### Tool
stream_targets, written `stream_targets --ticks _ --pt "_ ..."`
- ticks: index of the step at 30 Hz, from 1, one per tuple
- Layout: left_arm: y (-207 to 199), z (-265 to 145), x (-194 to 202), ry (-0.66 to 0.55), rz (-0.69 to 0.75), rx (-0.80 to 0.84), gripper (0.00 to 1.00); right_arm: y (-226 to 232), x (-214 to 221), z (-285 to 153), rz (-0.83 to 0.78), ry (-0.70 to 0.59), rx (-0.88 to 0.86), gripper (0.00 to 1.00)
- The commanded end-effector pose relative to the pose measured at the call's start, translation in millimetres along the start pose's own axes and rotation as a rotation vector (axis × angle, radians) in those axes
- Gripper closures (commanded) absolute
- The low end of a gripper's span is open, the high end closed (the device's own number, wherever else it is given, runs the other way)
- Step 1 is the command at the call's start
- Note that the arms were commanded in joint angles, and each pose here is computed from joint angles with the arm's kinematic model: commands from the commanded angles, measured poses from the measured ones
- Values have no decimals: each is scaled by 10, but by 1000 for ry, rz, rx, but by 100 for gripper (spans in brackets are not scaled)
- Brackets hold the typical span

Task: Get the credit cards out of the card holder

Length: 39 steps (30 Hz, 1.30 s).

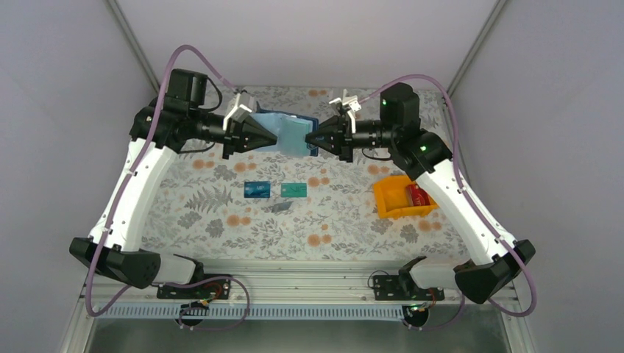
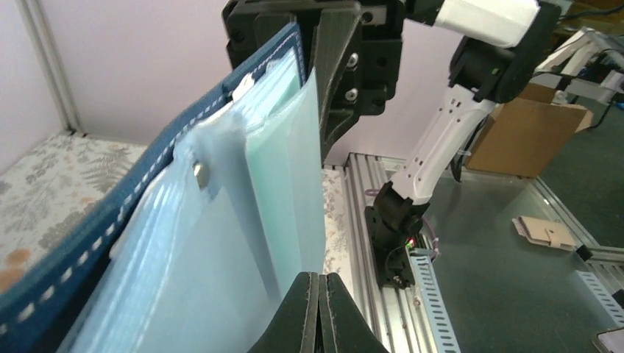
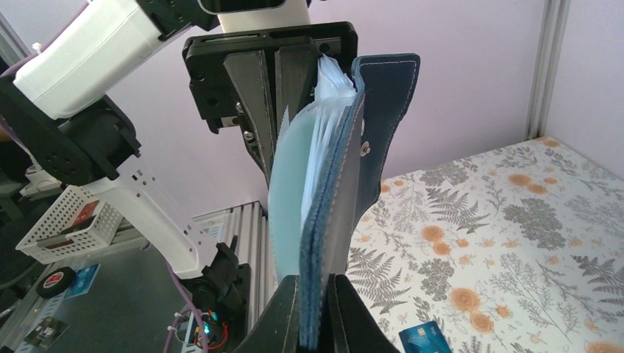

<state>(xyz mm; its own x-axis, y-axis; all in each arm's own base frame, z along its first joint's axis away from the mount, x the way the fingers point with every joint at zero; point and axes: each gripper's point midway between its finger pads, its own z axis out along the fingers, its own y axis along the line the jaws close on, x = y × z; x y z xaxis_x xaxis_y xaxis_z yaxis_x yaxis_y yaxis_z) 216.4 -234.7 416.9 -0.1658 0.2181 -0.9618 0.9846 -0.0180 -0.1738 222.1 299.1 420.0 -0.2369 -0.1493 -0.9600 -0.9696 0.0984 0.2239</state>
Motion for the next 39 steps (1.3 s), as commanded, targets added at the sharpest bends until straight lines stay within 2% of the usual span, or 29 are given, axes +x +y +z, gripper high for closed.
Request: stream_targets --ticks 1,5,10,12,14,17,20,24,28,34,39 --pt "151 -12 110 38 4 -89 98 -93 -77 -96 -4 -25 82 96" --pt "503 -42 325 95 -56 -224 98 -791 130 -144 171 24 395 96" --pt "671 -59 501 137 -88 -291 94 -1300 463 -376 296 98 712 96" --pt "713 -68 569 153 -99 -317 90 -1420 611 -443 322 138 789 96" --pt "742 -79 619 166 -102 -338 86 -1443 739 -423 342 169 791 96" --pt "754 -87 641 173 -103 -352 80 -1382 855 -303 355 195 711 96" --pt "744 -97 633 172 -95 -355 66 -1213 856 -133 349 188 562 96" --pt "721 -96 656 178 -87 -351 28 -903 814 60 314 190 347 96" --pt "763 -113 790 206 -83 -372 1 -353 700 145 246 166 43 96" --pt "784 -101 964 242 -60 -370 0 1 808 117 243 195 -121 96" --pt "546 30 975 190 -60 -204 0 120 897 114 243 213 -167 96"
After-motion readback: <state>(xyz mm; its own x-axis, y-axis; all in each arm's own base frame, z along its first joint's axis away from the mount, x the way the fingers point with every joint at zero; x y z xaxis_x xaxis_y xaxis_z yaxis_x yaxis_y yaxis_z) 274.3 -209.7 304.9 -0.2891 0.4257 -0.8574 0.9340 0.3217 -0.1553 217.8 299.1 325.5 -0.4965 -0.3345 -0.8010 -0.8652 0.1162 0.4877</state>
